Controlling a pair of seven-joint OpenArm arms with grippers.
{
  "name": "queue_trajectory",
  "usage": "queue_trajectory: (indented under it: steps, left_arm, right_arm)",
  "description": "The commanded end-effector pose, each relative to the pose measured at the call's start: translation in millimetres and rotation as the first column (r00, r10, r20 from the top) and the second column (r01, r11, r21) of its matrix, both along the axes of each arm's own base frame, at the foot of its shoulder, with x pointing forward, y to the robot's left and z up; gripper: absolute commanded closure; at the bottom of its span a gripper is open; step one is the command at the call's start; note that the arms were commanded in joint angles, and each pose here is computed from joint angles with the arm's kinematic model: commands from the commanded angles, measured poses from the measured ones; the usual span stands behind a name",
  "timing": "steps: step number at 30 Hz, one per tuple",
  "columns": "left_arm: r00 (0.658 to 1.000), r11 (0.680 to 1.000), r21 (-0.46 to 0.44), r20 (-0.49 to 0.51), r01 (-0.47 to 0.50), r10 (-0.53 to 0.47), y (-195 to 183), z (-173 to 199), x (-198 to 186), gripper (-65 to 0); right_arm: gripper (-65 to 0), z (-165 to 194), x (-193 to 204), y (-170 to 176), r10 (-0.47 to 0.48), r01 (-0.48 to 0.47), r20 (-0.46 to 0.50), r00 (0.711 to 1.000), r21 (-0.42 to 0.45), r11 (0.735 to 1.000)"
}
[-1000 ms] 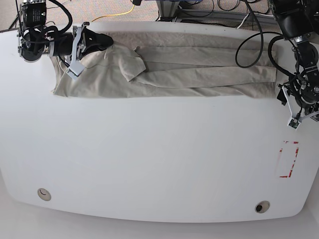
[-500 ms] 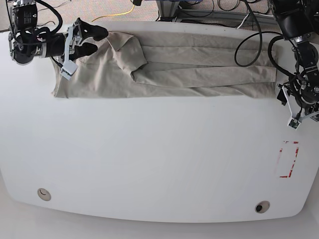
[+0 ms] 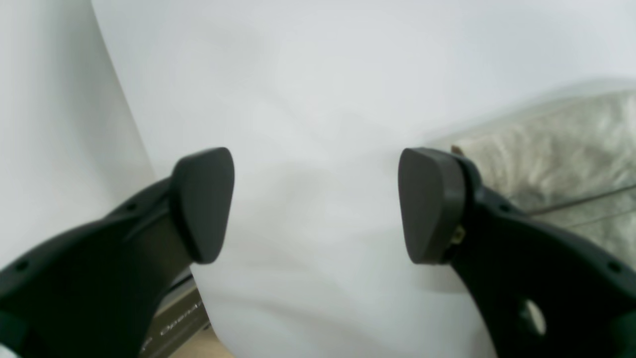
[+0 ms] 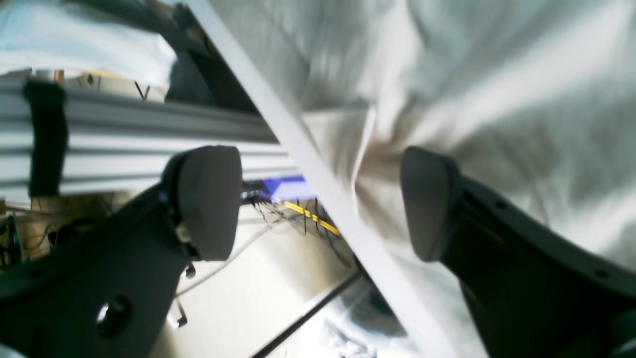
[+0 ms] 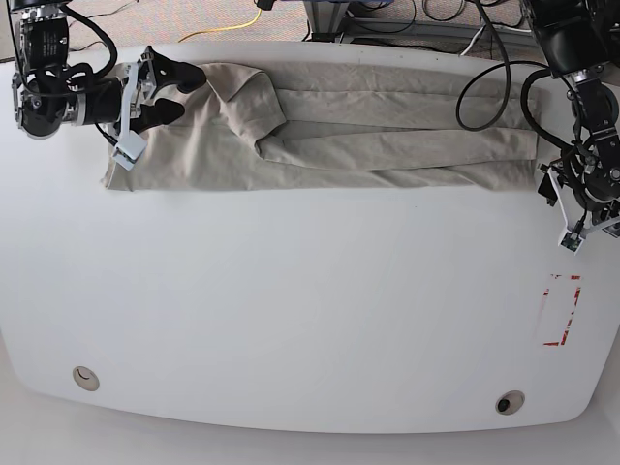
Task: Layout the t-shirt on the table in an organized manner, then fold the t-shirt properly
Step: 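Press and smooth the sleeve end with the right gripper, then push the sleeve fabric flat with the right gripper along the fold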
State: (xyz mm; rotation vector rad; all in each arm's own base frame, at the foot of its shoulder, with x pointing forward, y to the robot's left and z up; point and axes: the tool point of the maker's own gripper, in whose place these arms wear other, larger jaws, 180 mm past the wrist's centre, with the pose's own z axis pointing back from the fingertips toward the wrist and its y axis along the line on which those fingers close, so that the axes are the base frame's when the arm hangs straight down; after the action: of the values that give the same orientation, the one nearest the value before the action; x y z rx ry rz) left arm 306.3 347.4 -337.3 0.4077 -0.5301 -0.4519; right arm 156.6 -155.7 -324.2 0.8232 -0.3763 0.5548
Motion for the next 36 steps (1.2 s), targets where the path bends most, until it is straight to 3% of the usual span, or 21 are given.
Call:
queue_trajectory:
  steps: [1,13,36]
  left_arm:
    - [0.998,1.0,0.027,0.056,0.003,-0.005,4.6,20.3,9.6,-46.9]
    - [0.998,1.0,0.015,0.058,0.006,-0.007,-0.7,17.9,10.2,-46.9]
    - [0.998,1.0,0.015,0.059,0.005,-0.006,-0.3,18.1,10.0,-46.9]
  right_arm:
    - [-46.1,6.5,7.7,10.0,-0.006,0.005,0.037,0.999,0.038,0.999]
    - [-45.5,-31.6,-11.0,38.1,0.011,-0.011,-0.021,1.0,-0.021,1.0]
    - [-45.5,-35.1,-9.2,29.2,0.015,-0.016,-0.016,1.0,-0.068,0.998]
